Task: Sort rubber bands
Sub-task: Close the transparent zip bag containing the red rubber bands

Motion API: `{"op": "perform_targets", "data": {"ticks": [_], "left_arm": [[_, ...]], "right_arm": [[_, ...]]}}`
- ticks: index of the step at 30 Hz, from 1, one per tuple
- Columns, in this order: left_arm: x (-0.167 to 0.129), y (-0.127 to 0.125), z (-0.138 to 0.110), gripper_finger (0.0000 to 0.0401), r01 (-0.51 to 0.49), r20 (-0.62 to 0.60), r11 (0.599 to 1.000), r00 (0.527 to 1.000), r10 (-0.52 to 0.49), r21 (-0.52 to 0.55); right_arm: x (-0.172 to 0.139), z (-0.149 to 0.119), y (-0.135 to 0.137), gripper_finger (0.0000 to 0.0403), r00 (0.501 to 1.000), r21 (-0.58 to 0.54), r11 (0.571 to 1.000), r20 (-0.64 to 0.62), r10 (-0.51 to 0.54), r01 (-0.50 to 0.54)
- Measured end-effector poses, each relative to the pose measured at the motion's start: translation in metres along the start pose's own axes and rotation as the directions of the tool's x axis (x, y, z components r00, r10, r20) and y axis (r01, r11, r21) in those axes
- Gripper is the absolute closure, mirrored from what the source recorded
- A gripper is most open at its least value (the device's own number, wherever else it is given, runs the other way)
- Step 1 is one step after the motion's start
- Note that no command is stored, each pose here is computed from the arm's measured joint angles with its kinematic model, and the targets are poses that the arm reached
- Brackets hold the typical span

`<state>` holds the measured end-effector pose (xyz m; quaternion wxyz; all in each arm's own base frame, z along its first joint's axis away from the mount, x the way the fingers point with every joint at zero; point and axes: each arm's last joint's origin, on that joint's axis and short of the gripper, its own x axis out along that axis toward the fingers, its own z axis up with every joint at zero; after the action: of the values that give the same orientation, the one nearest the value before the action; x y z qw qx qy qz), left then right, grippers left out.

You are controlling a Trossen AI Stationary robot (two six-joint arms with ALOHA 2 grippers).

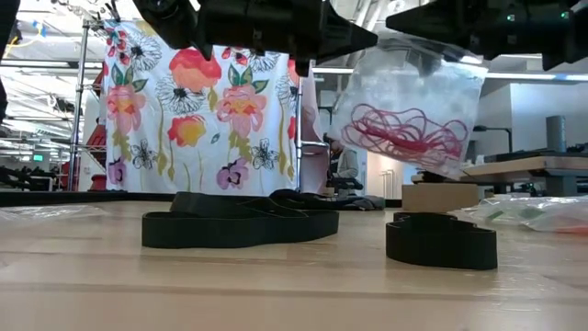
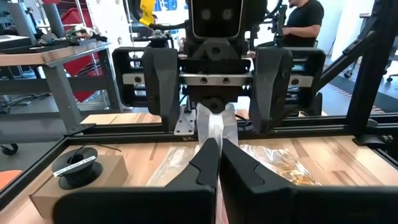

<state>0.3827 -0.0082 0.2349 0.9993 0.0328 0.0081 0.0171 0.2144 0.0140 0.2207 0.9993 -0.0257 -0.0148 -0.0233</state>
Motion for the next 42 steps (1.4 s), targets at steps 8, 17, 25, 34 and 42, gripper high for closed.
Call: {"op": "perform_targets", "data": {"ticks": [8,17,25,34,42], "left_arm": [[0.0000,-0.0001,0.0003,0.0401,0.000,0.003,1.000,1.000,0.000,-0.002],[-0.0001,0.0000,0.0021,0.0401,-0.002,0.022,1.000,1.000,0.002,-0.011],[-0.0001,-0.0001,0.0020,0.0401,-0.001,0.022,1.000,1.000,0.002,-0.011],[-0.0001,-0.0001,0.0020,0.0401,-0.001,0.022,1.000,1.000,0.001,-0.011],[-0.0001,-0.0001,0.0020,0.0401,-0.001,0.022,1.000,1.000,0.001,-0.011]], "right_arm": [[-0.0002,0.0008,-0.0007,0.0213,1.000,0.002,1.000,0.007,-0.004,0.004],[0.0010,-0.0007,-0.0042,0.0265,1.000,0.001,1.000,-0.001,-0.021,0.021],[0.0010,0.0007,-0.0042,0.0266,1.000,0.003,1.000,0.013,-0.022,0.022],[0.0009,0.0020,-0.0043,0.0266,0.999,0.005,1.000,0.027,-0.023,0.023],[0.0026,0.0000,-0.0040,0.0266,1.000,0.005,1.000,0.023,-0.022,0.022]]}}
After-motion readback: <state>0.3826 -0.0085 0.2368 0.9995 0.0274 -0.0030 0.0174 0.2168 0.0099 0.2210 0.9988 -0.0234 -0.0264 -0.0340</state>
